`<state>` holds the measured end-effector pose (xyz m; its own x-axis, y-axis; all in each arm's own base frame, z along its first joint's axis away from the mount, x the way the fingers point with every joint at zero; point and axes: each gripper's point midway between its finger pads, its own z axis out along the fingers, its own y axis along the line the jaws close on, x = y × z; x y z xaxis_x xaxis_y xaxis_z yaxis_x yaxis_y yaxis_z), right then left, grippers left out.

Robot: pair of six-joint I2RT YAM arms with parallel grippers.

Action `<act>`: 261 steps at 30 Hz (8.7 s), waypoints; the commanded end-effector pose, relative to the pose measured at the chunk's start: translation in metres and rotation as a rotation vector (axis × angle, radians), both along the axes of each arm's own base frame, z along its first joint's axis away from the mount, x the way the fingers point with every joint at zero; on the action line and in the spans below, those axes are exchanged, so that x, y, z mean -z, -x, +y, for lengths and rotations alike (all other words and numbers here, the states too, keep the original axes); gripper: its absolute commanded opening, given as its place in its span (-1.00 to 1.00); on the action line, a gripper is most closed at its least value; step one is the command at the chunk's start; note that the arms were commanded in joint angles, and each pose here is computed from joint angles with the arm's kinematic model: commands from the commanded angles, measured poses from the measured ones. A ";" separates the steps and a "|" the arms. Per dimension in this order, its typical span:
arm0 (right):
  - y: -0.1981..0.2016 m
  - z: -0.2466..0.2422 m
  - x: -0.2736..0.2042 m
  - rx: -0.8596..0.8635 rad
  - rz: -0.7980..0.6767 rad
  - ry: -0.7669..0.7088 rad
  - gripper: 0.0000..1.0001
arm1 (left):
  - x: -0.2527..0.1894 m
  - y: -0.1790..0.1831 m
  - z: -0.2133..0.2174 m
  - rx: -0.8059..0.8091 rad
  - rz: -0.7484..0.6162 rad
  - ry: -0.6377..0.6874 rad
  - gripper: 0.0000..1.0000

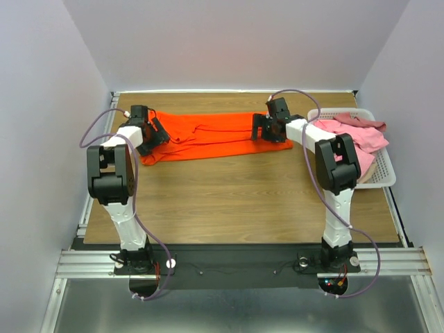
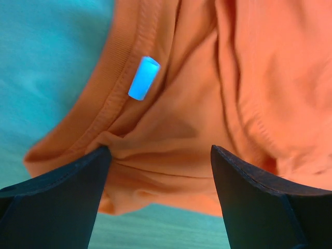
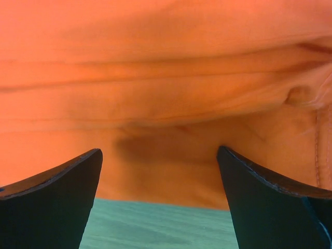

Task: Fold and stack the t-shirts
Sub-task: Fold the tshirt

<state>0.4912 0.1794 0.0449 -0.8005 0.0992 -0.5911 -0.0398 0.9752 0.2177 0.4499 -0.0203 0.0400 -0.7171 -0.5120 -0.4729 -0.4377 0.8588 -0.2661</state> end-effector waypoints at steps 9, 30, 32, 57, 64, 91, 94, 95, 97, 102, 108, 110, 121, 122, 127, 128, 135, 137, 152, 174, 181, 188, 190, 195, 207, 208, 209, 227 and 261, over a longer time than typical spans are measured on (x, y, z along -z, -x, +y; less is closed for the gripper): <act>-0.092 -0.054 -0.016 0.178 -0.151 0.078 1.00 | 0.023 -0.020 0.029 -0.029 0.013 0.037 0.80; -0.019 -0.026 -0.071 0.035 -0.175 0.043 1.00 | -0.088 -0.052 -0.036 0.004 -0.163 -0.018 0.82; -0.014 -0.013 -0.066 0.011 -0.169 0.040 1.00 | -0.085 -0.055 -0.047 0.018 -0.159 -0.003 0.82; 0.009 -0.011 0.031 0.048 0.020 0.101 1.00 | -0.044 -0.085 -0.062 -0.003 -0.089 0.010 -0.70; 0.012 -0.015 0.034 0.059 0.028 0.116 1.00 | -0.057 -0.096 -0.060 0.020 -0.140 -0.014 -1.00; 0.008 -0.012 -0.006 0.035 -0.046 0.092 1.00 | -0.157 -0.155 -0.099 0.357 -0.423 -0.101 0.68; 0.003 -0.010 -0.023 0.024 -0.083 0.079 1.00 | -0.168 -0.138 -0.099 0.316 -0.435 -0.110 0.68; 0.001 -0.009 -0.028 0.022 -0.096 0.078 1.00 | -0.167 -0.131 -0.100 0.304 -0.431 -0.104 0.69; -0.009 -0.009 -0.049 0.014 -0.149 0.087 1.00 | -0.154 -0.110 -0.096 0.256 -0.410 -0.102 0.69; -0.039 -0.005 -0.086 0.008 -0.253 0.100 1.00 | -0.112 -0.061 -0.085 0.177 -0.331 -0.066 0.70; -0.087 -0.001 -0.069 -0.017 -0.296 0.194 1.00 | -0.063 -0.024 -0.067 0.110 -0.234 -0.082 0.70; -0.108 0.000 -0.066 -0.015 -0.324 0.222 1.00 | -0.043 -0.021 -0.058 0.089 -0.181 -0.082 0.70; -0.124 -0.008 -0.008 0.077 -0.253 0.213 1.00 | 0.008 -0.031 -0.020 -0.009 -0.075 0.003 0.68; -0.106 -0.006 0.015 0.073 -0.184 0.183 1.00 | 0.004 -0.039 -0.018 -0.002 -0.089 -0.003 0.69; -0.035 0.005 0.035 0.080 -0.018 0.050 1.00 | 0.002 -0.078 -0.016 0.010 -0.114 0.012 0.69; -0.021 0.007 0.036 0.089 0.003 0.037 1.00 | 0.001 -0.085 -0.018 0.022 -0.120 0.019 0.69; 0.126 0.053 0.054 0.053 0.152 -0.058 1.00 | -0.001 -0.132 -0.043 0.095 -0.129 0.071 0.69; 0.177 0.055 0.073 0.038 0.226 -0.040 1.00 | -0.003 -0.143 -0.056 0.126 -0.135 0.060 0.68; 0.334 0.168 0.010 -0.220 0.207 -0.320 1.00 | -0.002 -0.177 -0.138 0.209 -0.194 0.145 0.69; 0.355 0.139 -0.055 -0.299 0.105 -0.395 1.00 | -0.186 -0.040 -0.153 0.286 -0.327 0.080 0.71; 0.379 0.140 -0.036 -0.420 0.205 -0.365 1.00 | -0.135 0.132 -0.130 0.130 -0.288 0.120 0.71; 0.386 0.134 -0.018 -0.397 0.269 -0.342 1.00 | -0.034 0.258 -0.096 0.052 -0.001 0.135 0.71; 0.388 0.131 -0.013 -0.381 0.284 -0.334 1.00 | -0.035 0.271 -0.101 0.062 0.001 0.191 0.70; 0.387 0.129 -0.007 -0.344 0.296 -0.325 0.99 | -0.020 0.294 -0.107 0.094 0.062 0.240 0.70; 0.373 0.131 -0.012 -0.268 0.256 -0.335 0.93 | 0.003 0.311 -0.119 0.155 0.210 0.202 0.42; 0.373 0.132 -0.012 -0.261 0.260 -0.338 0.92 | 0.003 0.312 -0.121 0.167 0.221 0.202 0.43; 0.371 0.132 -0.010 -0.256 0.261 -0.333 0.91 | 0.007 0.315 -0.121 0.172 0.246 0.194 0.42; 0.354 0.133 0.011 -0.157 0.291 -0.286 0.65 | 0.021 0.332 -0.128 0.238 0.373 0.129 -0.79; 0.155 0.134 -0.078 0.031 -0.142 -0.204 -0.99 | -0.092 0.135 -0.150 0.155 -0.115 0.196 -1.00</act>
<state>0.2986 0.3101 0.0998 -0.7659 0.2450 -0.5945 -0.0369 0.9063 0.4211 0.2761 -0.1709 0.1044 -0.7847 -0.4901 -0.3794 -0.3297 0.8484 -0.4141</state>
